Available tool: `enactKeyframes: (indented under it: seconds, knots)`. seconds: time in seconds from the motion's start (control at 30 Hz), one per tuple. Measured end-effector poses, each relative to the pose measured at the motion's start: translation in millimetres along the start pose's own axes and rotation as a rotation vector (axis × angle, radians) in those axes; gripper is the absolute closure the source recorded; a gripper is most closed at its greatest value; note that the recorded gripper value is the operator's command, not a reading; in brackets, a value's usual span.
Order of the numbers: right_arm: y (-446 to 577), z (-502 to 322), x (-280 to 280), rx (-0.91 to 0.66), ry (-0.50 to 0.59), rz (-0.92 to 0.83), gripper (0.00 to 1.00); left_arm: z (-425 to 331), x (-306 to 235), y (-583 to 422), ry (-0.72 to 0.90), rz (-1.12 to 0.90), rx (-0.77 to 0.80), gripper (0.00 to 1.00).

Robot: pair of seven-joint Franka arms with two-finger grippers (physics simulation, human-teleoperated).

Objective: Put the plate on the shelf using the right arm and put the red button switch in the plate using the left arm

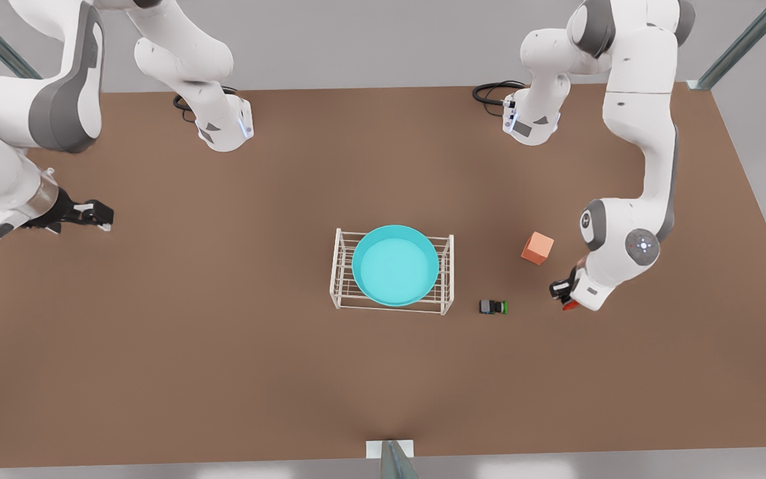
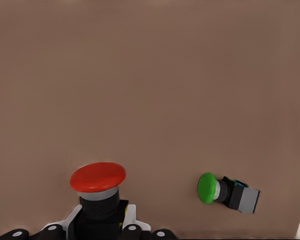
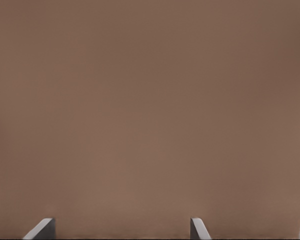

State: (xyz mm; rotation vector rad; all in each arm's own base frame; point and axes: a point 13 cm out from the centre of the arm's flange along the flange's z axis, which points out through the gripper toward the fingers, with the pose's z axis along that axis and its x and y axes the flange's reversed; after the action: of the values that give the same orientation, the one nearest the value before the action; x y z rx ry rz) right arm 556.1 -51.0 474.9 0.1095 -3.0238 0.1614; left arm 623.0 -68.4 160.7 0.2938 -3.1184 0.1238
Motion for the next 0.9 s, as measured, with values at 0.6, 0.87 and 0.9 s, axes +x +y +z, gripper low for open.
enactKeyframes:
  seconds: [0.6, 0.87, 0.9]
  knots:
    - [-3, 13, 24, -0.026, 0.108, 0.058, 0.0, -45, 143, -371, 0.069, 0.015, 0.123, 0.0]
    - [2, 13, 25, -0.037, 0.109, 0.062, 0.0, -224, 32, -195, -0.114, -0.281, 0.072, 0.0]
    - [1, 12, 25, -0.038, 0.109, 0.064, 0.0, -248, 27, -154, -0.118, -0.296, 0.035, 0.0]
